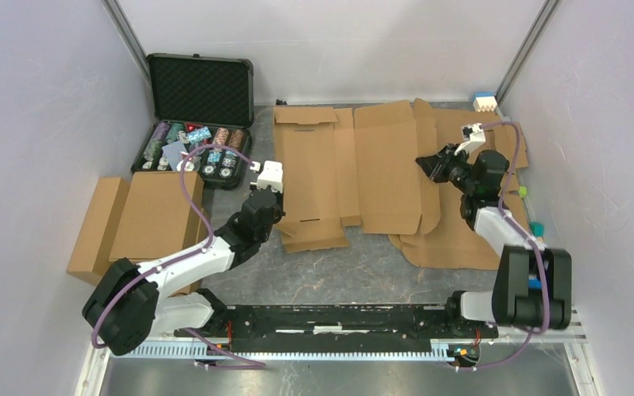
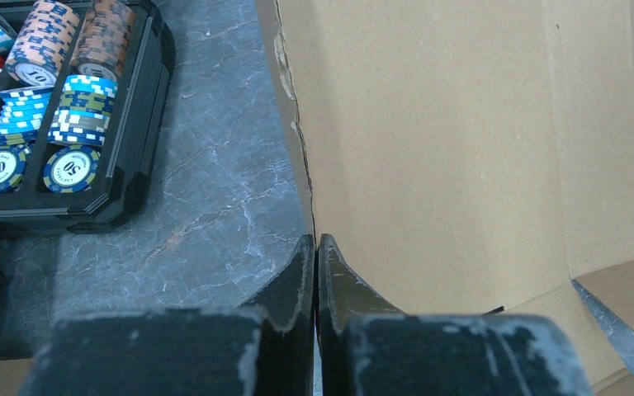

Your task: Fold the paper box

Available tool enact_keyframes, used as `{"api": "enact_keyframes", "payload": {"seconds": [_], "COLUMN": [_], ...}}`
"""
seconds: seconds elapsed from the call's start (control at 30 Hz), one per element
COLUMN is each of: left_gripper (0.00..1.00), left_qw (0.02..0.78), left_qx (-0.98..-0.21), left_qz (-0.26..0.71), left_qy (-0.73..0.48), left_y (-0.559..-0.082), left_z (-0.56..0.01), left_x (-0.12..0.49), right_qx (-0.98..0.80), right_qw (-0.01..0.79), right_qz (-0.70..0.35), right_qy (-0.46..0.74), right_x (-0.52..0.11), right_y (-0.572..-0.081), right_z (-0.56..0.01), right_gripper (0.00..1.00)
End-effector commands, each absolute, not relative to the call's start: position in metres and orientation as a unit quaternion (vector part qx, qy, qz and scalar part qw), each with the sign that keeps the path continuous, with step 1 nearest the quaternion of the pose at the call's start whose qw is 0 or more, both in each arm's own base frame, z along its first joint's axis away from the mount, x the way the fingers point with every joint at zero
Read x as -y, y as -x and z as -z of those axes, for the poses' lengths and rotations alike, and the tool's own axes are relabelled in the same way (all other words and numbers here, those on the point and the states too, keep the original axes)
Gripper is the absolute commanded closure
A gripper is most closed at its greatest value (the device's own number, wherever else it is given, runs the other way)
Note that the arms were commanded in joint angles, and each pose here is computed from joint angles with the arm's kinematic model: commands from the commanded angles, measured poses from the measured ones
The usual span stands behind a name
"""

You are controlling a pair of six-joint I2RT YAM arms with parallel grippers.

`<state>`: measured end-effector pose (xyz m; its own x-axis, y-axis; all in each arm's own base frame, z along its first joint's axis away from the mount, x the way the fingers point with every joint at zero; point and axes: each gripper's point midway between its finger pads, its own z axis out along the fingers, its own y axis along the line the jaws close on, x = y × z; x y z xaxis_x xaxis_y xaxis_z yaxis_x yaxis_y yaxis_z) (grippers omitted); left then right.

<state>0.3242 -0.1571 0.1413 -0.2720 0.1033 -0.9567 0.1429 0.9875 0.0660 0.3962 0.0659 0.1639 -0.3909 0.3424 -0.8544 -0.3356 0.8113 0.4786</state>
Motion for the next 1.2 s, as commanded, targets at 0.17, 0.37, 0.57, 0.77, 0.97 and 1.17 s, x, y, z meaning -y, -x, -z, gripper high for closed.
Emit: {"api": "enact_keyframes", "payload": {"seconds": [0.17,0.37,0.57,0.77,0.97,1.17], "left_gripper": [0.98,0.98,0.98,0.98,0.98,0.98], "left_qw": [0.644,0.678,0.688,0.691,0.702,0.713], "left_qx": [-0.759,-0.725,-0.713,-0.709,-0.699,-0.69], "left_qz": [0.092,0.119,0.132,0.135,0.123,0.108], "left_qy": [-0.03,-0.019,-0.028,-0.038,-0.059,-0.06], "left_y": [-0.329,-0.318,-0.307,-0.299,-0.291,-0.288], "left_z": [-0.162,-0.171,-0.166,-0.164,-0.168,-0.174], "left_x": [0.174,0.17,0.172,0.181,0.192,0.189], "right_qx": [-0.722,-0.691,-0.666,-0.641,-0.635,-0.66], "right_qw": [0.608,0.628,0.621,0.622,0.622,0.627], "right_qz": [-0.318,-0.336,-0.379,-0.405,-0.397,-0.339], "right_qy": [0.089,0.126,0.164,0.194,0.228,0.239], "right_x": [-0.113,-0.127,-0.147,-0.16,-0.165,-0.155], "right_y": [-0.342,-0.305,-0.264,-0.23,-0.22,-0.229], "right_z": [-0.219,-0.226,-0.213,-0.199,-0.198,-0.199], "right_gripper": [0.92,0.96,0.98,0.98,0.98,0.97]}}
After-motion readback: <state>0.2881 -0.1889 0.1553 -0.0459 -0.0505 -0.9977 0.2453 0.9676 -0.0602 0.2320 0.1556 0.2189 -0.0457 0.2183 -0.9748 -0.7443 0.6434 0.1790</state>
